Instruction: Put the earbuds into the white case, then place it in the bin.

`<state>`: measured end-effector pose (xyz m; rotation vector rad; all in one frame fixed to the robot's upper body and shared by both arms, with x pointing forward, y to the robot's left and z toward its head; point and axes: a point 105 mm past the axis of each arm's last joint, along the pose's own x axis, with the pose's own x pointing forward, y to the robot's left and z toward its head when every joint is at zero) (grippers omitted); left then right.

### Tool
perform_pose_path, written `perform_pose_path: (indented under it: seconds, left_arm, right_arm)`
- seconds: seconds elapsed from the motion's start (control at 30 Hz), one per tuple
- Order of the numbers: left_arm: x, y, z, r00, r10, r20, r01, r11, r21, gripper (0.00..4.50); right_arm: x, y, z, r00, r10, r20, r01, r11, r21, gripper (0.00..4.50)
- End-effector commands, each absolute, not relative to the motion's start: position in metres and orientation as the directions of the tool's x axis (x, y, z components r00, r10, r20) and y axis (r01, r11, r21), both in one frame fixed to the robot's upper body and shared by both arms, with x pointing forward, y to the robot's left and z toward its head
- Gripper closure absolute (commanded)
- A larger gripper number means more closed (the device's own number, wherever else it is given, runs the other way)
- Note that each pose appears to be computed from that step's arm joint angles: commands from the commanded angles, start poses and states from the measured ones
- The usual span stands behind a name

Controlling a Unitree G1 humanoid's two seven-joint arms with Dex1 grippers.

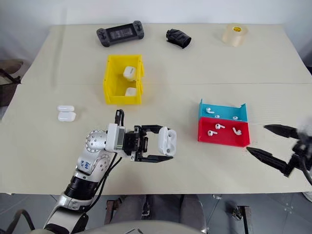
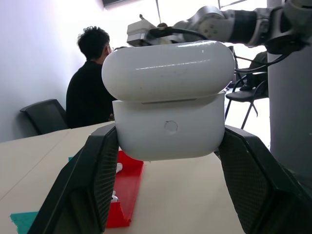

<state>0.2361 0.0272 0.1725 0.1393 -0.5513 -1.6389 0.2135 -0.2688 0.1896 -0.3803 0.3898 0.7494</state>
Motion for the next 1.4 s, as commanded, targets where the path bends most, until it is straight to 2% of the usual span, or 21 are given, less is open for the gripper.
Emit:
perform_pose_path:
  seconds: [0.03, 0.13, 0.43, 0.7, 1.03, 1.13, 1.3, 1.4]
  left_arm:
    - [0.23, 0.026, 0.18, -0.174, -0.956, 0.235, 0.883, -0.045, 0.467, 1.75]
    - [0.23, 0.028, 0.18, -0.163, -0.96, 0.227, 0.883, -0.039, 0.468, 1.75]
    - [0.226, 0.031, 0.18, -0.144, -0.965, 0.22, 0.889, -0.028, 0.458, 1.75]
    - [0.225, 0.026, 0.18, -0.159, -0.963, 0.218, 0.89, -0.044, 0.454, 1.75]
    - [0.223, 0.025, 0.178, -0.162, -0.963, 0.215, 0.886, -0.046, 0.461, 1.75]
    - [0.223, 0.024, 0.178, -0.159, -0.964, 0.213, 0.884, -0.043, 0.465, 1.75]
    - [0.223, 0.025, 0.179, -0.151, -0.966, 0.21, 0.883, -0.037, 0.468, 1.75]
    - [0.223, 0.026, 0.179, -0.147, -0.967, 0.207, 0.883, -0.034, 0.469, 1.75]
  right_arm:
    - [0.224, -0.266, 0.18, 0.615, 0.538, -0.576, -0.739, 0.647, -0.185, 0.0]
    - [0.239, -0.26, 0.175, 0.557, 0.522, -0.646, -0.784, 0.587, -0.201, 0.0]
    - [0.277, -0.225, 0.168, 0.477, 0.551, -0.685, -0.858, 0.462, -0.225, 0.0]
    - [0.293, -0.21, 0.151, 0.411, 0.541, -0.734, -0.893, 0.401, -0.204, 0.0]
    - [0.305, -0.215, 0.144, 0.413, 0.511, -0.754, -0.897, 0.37, -0.24, 0.0]
    - [0.308, -0.213, 0.142, 0.411, 0.515, -0.752, -0.9, 0.361, -0.244, 0.64]
    - [0.311, -0.21, 0.142, 0.409, 0.524, -0.747, -0.904, 0.348, -0.25, 2.34]
    - [0.312, -0.207, 0.141, 0.407, 0.528, -0.745, -0.905, 0.341, -0.254, 2.34]
